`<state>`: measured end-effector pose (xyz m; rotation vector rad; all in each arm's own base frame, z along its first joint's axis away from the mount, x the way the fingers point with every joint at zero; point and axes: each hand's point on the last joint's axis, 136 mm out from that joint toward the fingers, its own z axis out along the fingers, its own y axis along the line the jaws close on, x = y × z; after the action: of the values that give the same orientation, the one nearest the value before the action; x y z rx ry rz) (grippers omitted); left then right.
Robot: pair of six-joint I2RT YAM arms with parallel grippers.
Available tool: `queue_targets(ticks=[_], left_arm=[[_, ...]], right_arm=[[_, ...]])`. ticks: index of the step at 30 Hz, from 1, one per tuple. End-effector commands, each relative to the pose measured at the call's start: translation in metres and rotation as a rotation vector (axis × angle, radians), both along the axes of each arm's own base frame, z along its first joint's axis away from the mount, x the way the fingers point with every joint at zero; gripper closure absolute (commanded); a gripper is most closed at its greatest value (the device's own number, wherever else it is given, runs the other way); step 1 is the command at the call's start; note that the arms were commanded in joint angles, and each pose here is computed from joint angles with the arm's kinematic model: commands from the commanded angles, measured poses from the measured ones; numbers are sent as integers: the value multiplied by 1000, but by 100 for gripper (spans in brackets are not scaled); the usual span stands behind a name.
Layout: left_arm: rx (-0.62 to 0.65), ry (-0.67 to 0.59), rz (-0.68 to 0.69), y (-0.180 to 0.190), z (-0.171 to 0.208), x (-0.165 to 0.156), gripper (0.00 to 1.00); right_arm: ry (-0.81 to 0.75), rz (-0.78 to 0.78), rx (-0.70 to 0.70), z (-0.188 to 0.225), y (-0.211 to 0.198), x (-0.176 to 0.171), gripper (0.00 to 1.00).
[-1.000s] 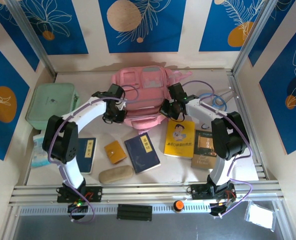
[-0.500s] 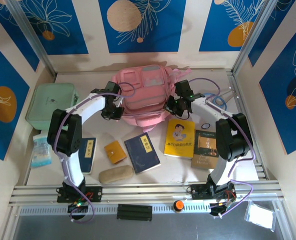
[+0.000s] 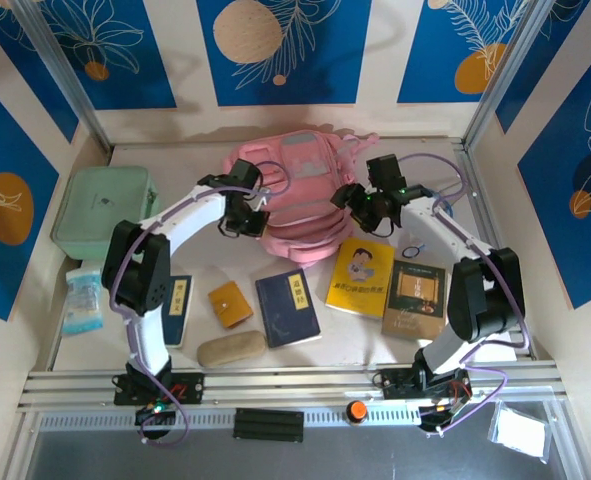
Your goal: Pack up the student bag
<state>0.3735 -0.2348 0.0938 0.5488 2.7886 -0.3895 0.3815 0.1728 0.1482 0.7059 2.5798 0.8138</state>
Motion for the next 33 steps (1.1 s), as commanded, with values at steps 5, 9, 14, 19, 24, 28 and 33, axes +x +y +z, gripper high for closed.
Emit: queue_targets(ticks=[5,9,14,19,24,28,33], left_arm=[[-71,-12,-76,-39,20,-13,100],[-58,19,-85,-41,7,-19,100],[-33,39,-84,-36,-1,-24,100],[-15,49,-83,-32,-7,-26,100],[10,56,-81,-28,-13,-28,100],[42,47,-76,-23,-14,-25,100],[150,24,-54,-1,-21,-18,100]], right_arm=[[250,-158,33,-38,7,-57,14],[273,-175,70,-46,16,-52,12],[306,-211,48,-56,20,-40,12],[345,-272,-9,-70,14,-36,19],[363,-280,-35,-81,13,-36,38],[358,-256,-46,-90,16,-36,58],[330,-241,-70,-89,12,-35,78]])
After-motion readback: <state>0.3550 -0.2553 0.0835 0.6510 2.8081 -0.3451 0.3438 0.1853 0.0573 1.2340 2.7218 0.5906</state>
